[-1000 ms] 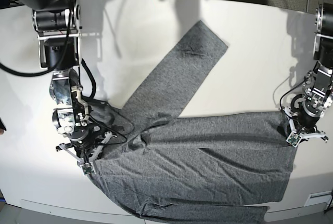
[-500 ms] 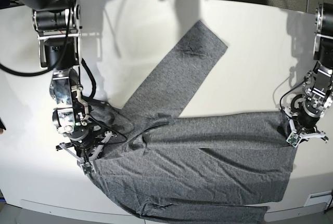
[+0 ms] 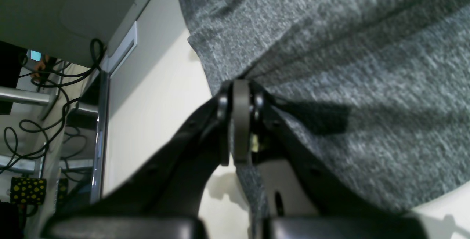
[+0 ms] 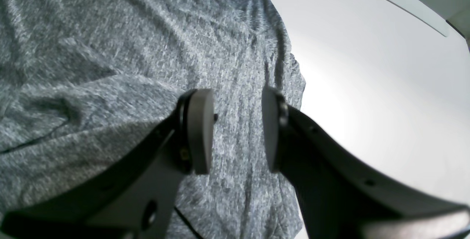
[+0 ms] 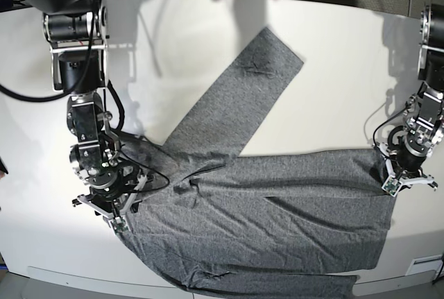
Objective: Fold the T-shirt properly
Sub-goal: 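Lower left gripper onto the shirt body edge below the sleeve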
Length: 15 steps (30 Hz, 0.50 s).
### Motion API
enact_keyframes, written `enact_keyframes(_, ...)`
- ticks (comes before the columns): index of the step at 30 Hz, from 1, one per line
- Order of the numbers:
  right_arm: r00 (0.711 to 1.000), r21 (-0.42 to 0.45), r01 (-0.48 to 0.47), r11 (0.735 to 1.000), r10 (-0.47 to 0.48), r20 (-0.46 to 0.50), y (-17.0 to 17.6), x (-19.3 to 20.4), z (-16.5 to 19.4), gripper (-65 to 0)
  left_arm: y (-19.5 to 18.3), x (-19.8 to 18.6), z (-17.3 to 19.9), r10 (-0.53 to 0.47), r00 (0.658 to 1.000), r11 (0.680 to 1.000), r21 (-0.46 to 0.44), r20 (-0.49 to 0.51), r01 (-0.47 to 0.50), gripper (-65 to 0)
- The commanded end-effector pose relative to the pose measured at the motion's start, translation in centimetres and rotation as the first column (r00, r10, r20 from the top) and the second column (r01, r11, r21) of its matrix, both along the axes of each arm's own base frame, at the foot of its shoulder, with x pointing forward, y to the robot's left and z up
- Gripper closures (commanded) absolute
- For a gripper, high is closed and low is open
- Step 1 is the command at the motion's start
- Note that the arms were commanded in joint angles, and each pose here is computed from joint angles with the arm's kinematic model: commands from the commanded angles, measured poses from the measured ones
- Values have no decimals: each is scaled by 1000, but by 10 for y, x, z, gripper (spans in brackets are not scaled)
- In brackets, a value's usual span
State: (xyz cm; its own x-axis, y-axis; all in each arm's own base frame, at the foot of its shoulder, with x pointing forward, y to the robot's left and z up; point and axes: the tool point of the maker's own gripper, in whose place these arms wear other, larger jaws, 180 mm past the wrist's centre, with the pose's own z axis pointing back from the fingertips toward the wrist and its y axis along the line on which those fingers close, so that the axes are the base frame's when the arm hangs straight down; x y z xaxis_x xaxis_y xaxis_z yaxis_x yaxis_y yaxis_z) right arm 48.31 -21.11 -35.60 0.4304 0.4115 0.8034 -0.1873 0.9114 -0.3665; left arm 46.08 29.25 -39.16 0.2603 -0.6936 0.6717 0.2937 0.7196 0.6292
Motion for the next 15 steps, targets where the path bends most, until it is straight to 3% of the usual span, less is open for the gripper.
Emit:
enact_keyframes(1, 997, -4, 7, 1000, -6, 78, -5, 16, 29, -225, 8, 16, 29, 6, 997, 1000, 8, 83, -7, 0)
enact_keyframes(2, 997, -4, 7, 1000, -6, 77, -5, 16, 28, -225, 8, 16, 29, 6, 997, 1000, 8, 83, -7, 0)
enact_keyframes(4, 997, -4, 7, 1000, -7, 76, -5, 16, 28, -225, 10, 16, 30, 13, 996, 1000, 15, 91, -14, -128)
enact_keyframes(6, 997, -3, 8, 1000, -7, 75, -5, 15, 28, -225, 16, 18, 35, 36, 992, 998, 39, 123, -41, -187)
enact_keyframes(15, 997, 15, 9, 1000, -11, 79, -4, 16, 29, -225, 23, 20, 44, 75, 983, 996, 40, 169, -83, -187)
